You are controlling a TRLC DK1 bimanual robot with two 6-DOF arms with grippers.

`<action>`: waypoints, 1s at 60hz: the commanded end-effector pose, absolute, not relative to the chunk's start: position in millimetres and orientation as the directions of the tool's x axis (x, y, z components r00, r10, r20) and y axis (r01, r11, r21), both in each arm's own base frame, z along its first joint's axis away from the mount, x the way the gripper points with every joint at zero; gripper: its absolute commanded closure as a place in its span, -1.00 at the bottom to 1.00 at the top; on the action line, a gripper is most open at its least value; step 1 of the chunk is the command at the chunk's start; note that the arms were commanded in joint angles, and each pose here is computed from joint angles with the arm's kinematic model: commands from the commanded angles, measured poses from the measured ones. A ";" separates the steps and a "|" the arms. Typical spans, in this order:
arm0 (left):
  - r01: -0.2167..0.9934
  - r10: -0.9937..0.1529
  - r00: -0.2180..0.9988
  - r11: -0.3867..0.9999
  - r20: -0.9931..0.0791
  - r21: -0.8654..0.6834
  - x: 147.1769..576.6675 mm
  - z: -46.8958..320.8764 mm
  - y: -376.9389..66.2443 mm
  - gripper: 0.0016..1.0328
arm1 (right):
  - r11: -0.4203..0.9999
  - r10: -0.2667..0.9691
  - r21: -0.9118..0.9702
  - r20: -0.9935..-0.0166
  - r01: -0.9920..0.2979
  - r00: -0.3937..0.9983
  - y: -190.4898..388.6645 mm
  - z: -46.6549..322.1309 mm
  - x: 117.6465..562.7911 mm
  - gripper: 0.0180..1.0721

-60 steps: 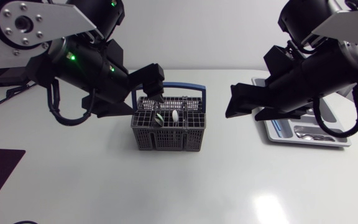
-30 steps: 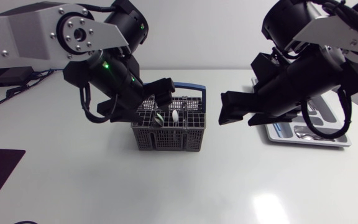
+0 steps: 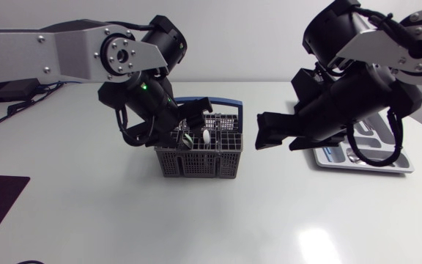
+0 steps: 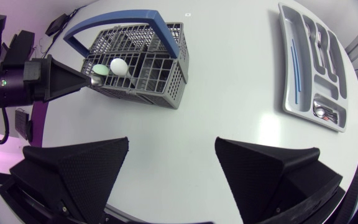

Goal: Unload the cutlery basket into the drawer organizer.

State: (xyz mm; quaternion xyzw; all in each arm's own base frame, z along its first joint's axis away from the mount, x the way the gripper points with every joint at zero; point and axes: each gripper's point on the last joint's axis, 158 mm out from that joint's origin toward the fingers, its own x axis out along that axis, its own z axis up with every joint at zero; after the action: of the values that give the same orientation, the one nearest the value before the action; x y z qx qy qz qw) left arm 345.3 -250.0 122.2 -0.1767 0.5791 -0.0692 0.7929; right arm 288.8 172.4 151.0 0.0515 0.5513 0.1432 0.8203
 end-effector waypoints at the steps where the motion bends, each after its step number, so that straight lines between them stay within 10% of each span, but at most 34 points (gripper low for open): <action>1: -0.142 -0.300 0.317 0.923 -0.900 -0.358 350.1 111.7 -246.3 -0.26 | 0.959 0.271 0.227 -0.909 -0.167 0.318 170.8 133.0 284.6 -0.90; 60: -0.242 -0.313 0.319 0.886 -0.895 -0.396 354.2 82.5 -238.5 0.35 | 0.960 0.266 0.225 -0.921 -0.168 0.286 188.3 101.2 298.3 -0.91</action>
State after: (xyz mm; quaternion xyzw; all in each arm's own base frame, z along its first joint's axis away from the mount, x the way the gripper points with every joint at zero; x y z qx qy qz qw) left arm 356.7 -241.7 95.0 -0.2242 0.5716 -0.0392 0.7883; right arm 304.2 188.0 114.6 0.0413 0.5676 0.1443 0.8095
